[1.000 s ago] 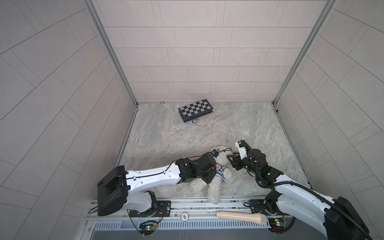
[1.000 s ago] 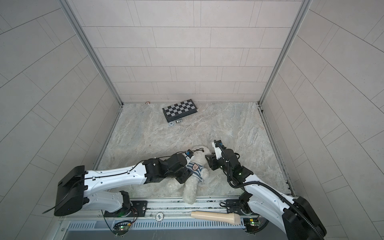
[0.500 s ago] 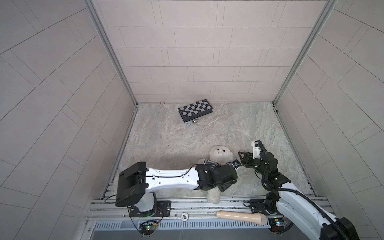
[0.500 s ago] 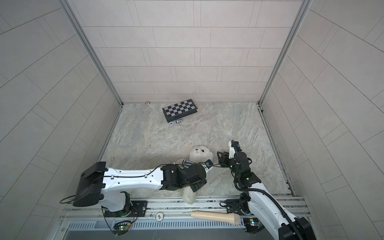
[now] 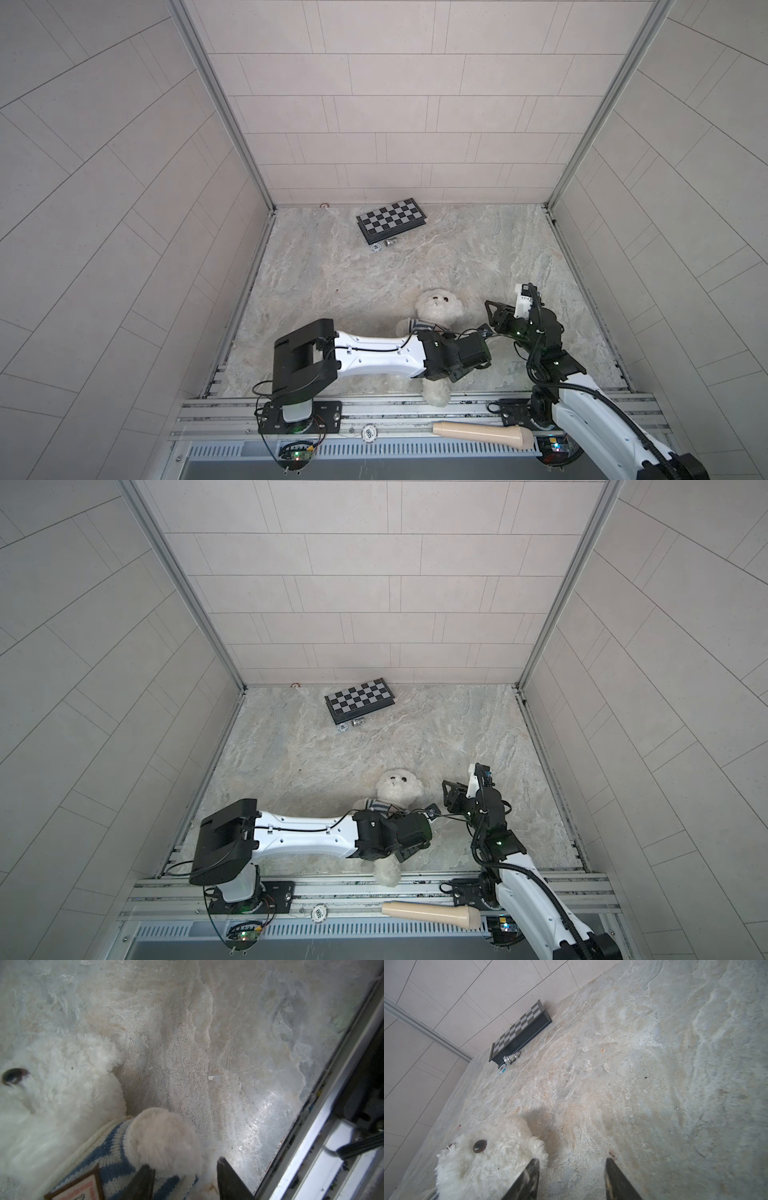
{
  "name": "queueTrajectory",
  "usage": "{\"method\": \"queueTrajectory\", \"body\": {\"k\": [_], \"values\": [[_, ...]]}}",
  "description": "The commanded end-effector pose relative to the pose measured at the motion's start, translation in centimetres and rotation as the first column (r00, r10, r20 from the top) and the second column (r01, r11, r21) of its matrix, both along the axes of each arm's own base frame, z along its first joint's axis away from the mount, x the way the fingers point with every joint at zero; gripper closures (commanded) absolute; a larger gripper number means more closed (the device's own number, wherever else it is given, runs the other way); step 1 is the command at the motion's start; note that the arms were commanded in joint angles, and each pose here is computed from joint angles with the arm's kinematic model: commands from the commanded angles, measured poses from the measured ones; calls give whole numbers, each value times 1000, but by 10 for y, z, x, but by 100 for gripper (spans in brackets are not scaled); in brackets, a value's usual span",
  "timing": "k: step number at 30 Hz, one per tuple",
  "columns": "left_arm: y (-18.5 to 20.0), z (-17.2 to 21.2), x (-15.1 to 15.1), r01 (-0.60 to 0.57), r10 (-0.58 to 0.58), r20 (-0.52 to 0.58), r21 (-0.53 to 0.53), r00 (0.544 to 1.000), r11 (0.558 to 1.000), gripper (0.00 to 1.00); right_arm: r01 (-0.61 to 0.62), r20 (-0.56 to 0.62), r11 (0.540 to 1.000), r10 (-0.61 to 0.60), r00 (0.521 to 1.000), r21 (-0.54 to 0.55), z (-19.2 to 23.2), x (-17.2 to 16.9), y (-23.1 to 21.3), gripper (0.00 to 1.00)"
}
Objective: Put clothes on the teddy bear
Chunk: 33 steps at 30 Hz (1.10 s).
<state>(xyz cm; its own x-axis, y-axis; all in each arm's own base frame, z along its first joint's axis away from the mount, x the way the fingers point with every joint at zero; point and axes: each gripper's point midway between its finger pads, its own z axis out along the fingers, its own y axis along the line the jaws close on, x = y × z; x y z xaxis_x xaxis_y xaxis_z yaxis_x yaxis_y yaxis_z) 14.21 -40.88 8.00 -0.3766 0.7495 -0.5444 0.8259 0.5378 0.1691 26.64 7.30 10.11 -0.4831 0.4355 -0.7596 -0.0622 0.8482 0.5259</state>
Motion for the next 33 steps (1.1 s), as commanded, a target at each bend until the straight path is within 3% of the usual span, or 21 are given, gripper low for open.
{"method": "queueTrajectory", "body": {"k": [1,4,10,18,25,27,33], "values": [[2,4,14,-61,59,66,26,996,998,52,22,16,999,-22,1000,23,3,1,-3,47],[5,5,21,-102,97,102,43,990,994,58,29,18,999,-30,999,25,2,0,-4,48],[6,22,23,-101,103,130,-20,986,995,57,45,26,999,-45,999,25,2,-2,-8,48],[0,26,28,-57,60,180,-19,982,998,44,72,41,997,-73,996,26,3,-4,-13,46],[-8,14,37,-67,58,195,42,979,997,42,74,41,997,-76,996,28,3,-4,-14,47],[-8,8,41,-78,67,190,52,980,996,43,79,45,997,-80,996,28,4,-4,-15,46],[-4,2,48,-101,92,180,43,979,994,58,84,43,996,-85,995,27,4,-5,-16,46]]}}
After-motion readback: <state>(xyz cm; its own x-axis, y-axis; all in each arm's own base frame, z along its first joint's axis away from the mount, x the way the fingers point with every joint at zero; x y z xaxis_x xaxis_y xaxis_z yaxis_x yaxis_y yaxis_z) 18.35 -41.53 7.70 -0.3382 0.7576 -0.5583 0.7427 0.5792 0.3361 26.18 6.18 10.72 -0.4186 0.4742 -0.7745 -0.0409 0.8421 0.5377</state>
